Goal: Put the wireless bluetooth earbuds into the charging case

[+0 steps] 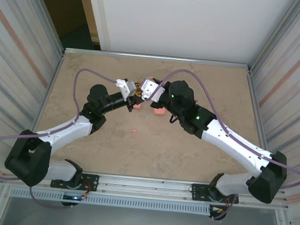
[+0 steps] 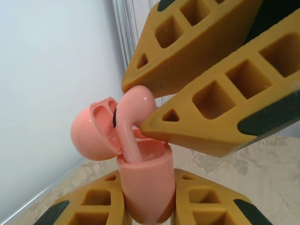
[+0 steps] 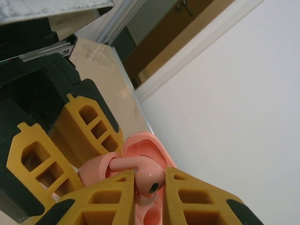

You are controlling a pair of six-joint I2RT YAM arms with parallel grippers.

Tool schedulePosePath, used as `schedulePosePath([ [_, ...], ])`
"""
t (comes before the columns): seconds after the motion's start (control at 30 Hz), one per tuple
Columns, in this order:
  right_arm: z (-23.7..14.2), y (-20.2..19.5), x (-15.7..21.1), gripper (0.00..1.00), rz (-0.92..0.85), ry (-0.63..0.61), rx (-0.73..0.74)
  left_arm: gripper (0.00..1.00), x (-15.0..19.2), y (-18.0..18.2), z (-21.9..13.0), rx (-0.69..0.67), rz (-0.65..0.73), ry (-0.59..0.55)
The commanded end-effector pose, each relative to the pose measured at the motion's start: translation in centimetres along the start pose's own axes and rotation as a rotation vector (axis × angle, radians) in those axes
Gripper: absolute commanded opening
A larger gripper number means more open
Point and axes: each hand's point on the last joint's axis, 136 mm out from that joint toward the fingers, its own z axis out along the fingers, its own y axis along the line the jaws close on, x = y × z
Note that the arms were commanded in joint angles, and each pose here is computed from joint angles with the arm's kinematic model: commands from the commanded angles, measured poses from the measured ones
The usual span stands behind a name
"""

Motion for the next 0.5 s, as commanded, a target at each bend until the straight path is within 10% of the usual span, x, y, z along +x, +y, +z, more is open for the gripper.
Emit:
schedulePosePath([
  [0.0,-0.1,0.7,0.0,0.18,0.007,0.02,-0.043,0.0,-2.3,0.1,0.3,-0.002,0.058,-0.061],
  [0.47,-0.4,1.9,0.4,0.26,0.016,0.032,-0.125,0.0,-2.3,0.0,0.2,0.0,0.058,-0.065],
])
